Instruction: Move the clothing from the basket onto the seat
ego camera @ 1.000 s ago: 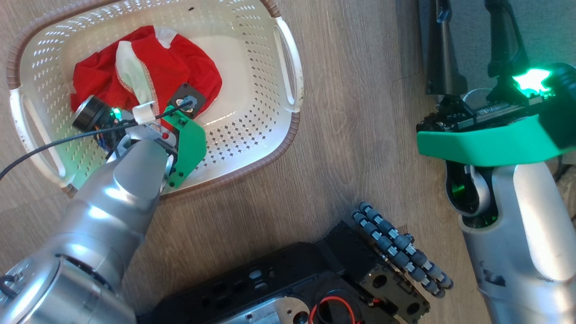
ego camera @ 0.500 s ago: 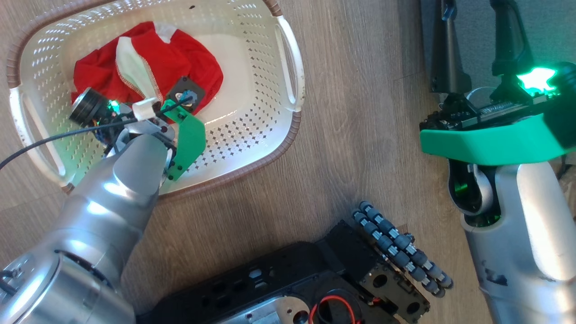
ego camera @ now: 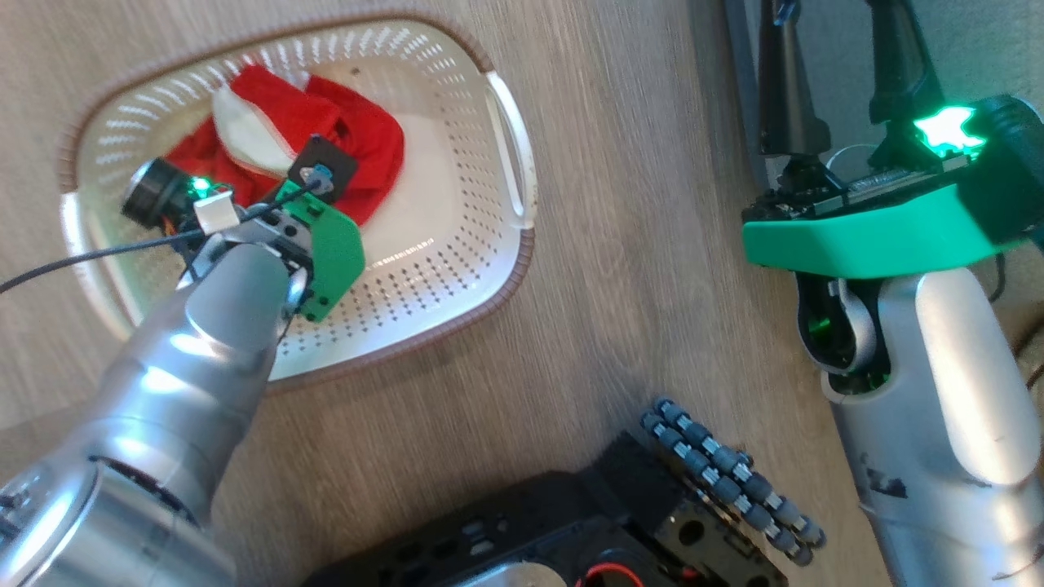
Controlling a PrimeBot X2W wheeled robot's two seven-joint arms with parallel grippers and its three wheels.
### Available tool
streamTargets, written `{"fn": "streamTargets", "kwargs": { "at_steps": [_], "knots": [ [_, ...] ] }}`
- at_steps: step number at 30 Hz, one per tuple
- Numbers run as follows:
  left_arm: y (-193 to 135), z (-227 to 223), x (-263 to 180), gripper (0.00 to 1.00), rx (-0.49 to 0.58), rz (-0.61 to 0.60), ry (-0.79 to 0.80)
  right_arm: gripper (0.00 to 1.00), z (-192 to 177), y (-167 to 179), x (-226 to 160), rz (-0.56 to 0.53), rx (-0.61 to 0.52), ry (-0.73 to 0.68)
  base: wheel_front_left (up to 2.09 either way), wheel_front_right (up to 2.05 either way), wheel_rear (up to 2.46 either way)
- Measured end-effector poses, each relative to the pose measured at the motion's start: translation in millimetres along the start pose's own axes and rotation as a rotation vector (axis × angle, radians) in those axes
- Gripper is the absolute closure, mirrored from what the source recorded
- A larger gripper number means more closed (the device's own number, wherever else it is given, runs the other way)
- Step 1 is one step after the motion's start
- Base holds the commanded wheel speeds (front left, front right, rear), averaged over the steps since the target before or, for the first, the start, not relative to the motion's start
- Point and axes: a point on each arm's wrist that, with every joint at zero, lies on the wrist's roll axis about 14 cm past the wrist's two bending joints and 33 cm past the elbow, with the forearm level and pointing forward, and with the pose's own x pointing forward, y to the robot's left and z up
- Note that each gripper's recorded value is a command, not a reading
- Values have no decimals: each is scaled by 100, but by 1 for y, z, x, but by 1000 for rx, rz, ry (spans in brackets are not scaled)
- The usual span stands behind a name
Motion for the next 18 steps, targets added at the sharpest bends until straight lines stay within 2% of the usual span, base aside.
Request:
{"fn": "streamTargets", "kwargs": {
  "at_steps": [11,15,18],
  "knots": [
    [-5,43,-56,100,-42,27,-169,0,35,23,-4,49,-18,-58,0,0,0],
    [1,63,-81,100,-97,67,-244,0,46,34,-8,69,-12,-72,0,0,0],
    [-7,79,-100,100,-119,64,-309,0,53,39,-12,76,-18,-79,0,0,0]
  ]
}}
